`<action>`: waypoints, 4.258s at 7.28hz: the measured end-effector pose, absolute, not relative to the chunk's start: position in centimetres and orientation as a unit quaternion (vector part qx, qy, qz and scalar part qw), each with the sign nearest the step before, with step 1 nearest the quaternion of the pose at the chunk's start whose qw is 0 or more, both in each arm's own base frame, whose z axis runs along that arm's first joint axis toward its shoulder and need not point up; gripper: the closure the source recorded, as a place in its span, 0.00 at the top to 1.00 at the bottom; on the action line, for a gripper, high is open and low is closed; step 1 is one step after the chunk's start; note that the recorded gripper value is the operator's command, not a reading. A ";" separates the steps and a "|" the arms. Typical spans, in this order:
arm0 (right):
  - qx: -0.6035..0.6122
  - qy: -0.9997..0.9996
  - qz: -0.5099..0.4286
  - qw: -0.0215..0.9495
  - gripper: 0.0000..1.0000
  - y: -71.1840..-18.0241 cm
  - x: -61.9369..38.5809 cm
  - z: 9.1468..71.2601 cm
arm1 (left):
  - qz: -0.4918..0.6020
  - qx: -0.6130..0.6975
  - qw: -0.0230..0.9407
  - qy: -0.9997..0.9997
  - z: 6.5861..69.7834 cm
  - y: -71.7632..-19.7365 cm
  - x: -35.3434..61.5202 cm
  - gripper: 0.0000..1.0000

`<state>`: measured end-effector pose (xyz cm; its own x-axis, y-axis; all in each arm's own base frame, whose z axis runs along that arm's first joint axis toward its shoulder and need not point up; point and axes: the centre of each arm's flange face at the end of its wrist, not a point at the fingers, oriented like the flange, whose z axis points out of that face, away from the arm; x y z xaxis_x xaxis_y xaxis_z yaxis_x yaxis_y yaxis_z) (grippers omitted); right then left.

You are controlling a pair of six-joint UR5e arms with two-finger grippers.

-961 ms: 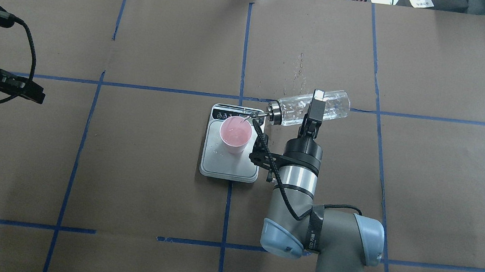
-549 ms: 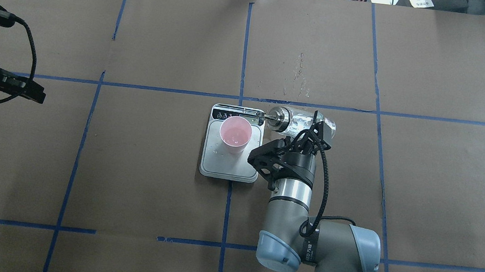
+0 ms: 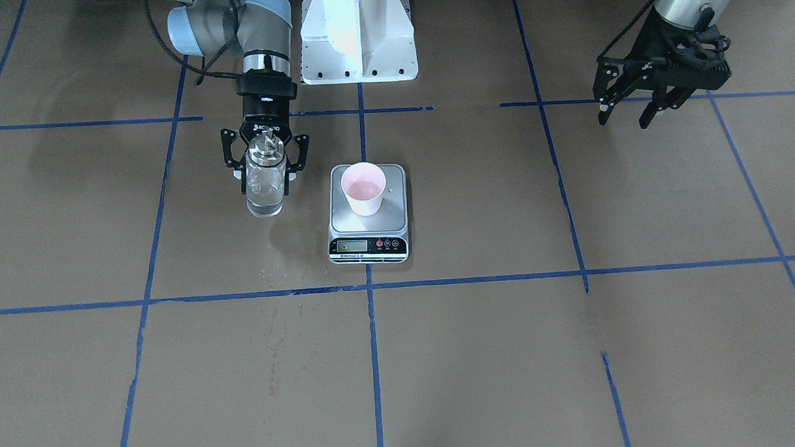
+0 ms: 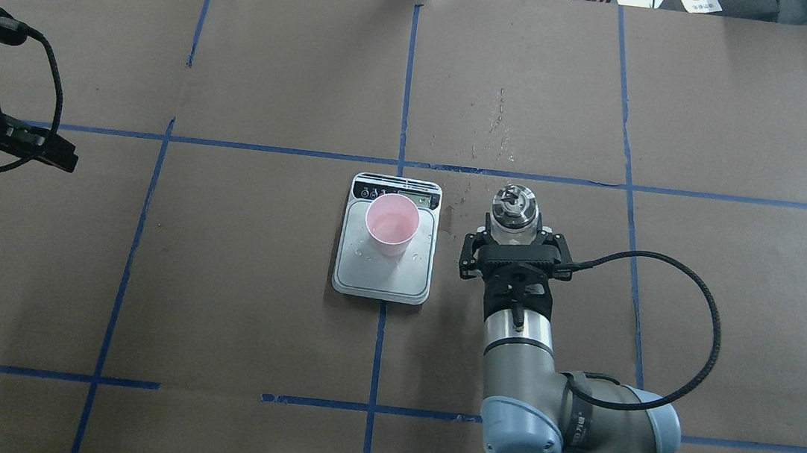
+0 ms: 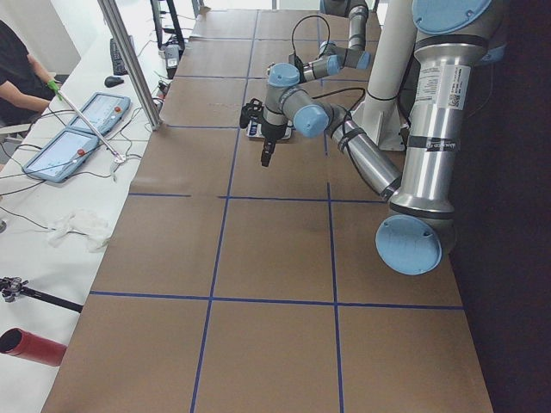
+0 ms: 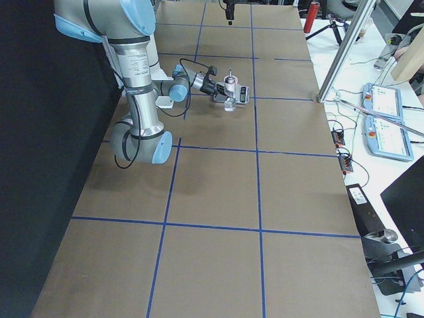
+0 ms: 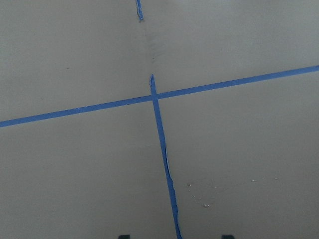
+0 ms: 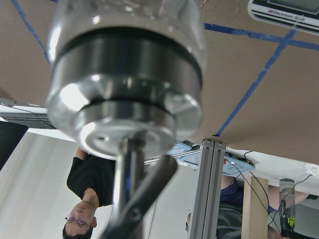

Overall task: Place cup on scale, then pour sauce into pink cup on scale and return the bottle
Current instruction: 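Turn the bottle upright and carry it back with the right gripper, then lower the bottle onto the table with the right gripper and release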

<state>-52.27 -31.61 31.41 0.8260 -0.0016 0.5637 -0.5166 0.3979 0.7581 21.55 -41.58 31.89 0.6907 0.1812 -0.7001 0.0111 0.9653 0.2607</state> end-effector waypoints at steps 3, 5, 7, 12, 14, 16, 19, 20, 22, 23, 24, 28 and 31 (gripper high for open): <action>0.510 -0.268 0.213 0.789 0.00 -32.1 -46.2 37.5 | 0.047 0.123 0.911 0.391 31.8 -41.6 21.6 0.69; 0.493 -0.279 0.238 0.789 0.00 -31.6 -42.8 42.3 | 0.047 0.124 0.911 0.391 31.7 -41.7 21.7 0.69; 0.485 -0.292 0.247 0.786 0.00 -31.2 -41.2 44.5 | 0.047 0.125 0.910 0.392 31.6 -41.6 21.6 0.69; 0.481 -0.281 0.238 0.796 0.00 -31.0 -41.6 47.0 | 0.045 0.126 0.910 0.392 31.4 -41.6 21.5 0.70; 0.475 -0.280 0.234 0.801 0.00 -31.0 -42.1 47.5 | 0.045 0.126 0.910 0.392 31.5 -41.6 21.5 0.71; 0.473 -0.282 0.232 0.802 0.03 -31.0 -42.3 47.6 | 0.046 0.125 0.910 0.392 31.5 -41.6 21.6 0.71; 0.471 -0.283 0.232 0.803 0.03 -30.8 -42.5 47.6 | 0.046 0.126 0.910 0.392 31.5 -41.5 21.6 0.71; 0.471 -0.284 0.231 0.803 0.03 -30.8 -42.6 47.5 | 0.046 0.126 0.910 0.392 31.4 -41.5 21.6 0.71; 0.470 -0.286 0.230 0.803 0.96 -30.6 -42.7 47.4 | 0.046 0.126 0.910 0.392 31.4 -41.5 21.6 0.71; 0.470 -0.287 0.229 0.803 1.00 -30.5 -42.8 47.4 | 0.046 0.126 0.910 0.393 31.4 -41.5 21.6 0.71; 0.470 -0.287 0.228 0.803 1.00 -30.4 -42.9 47.4 | 0.046 0.125 0.910 0.393 31.5 -41.5 21.6 0.71; 0.468 -0.293 0.222 0.803 1.00 -29.5 -43.0 47.2 | 0.046 0.126 0.910 0.393 31.4 -41.5 21.5 0.71; 0.468 -0.319 0.207 0.798 1.00 -26.3 -41.8 48.7 | 0.046 0.126 0.910 0.392 31.4 -41.6 21.5 0.72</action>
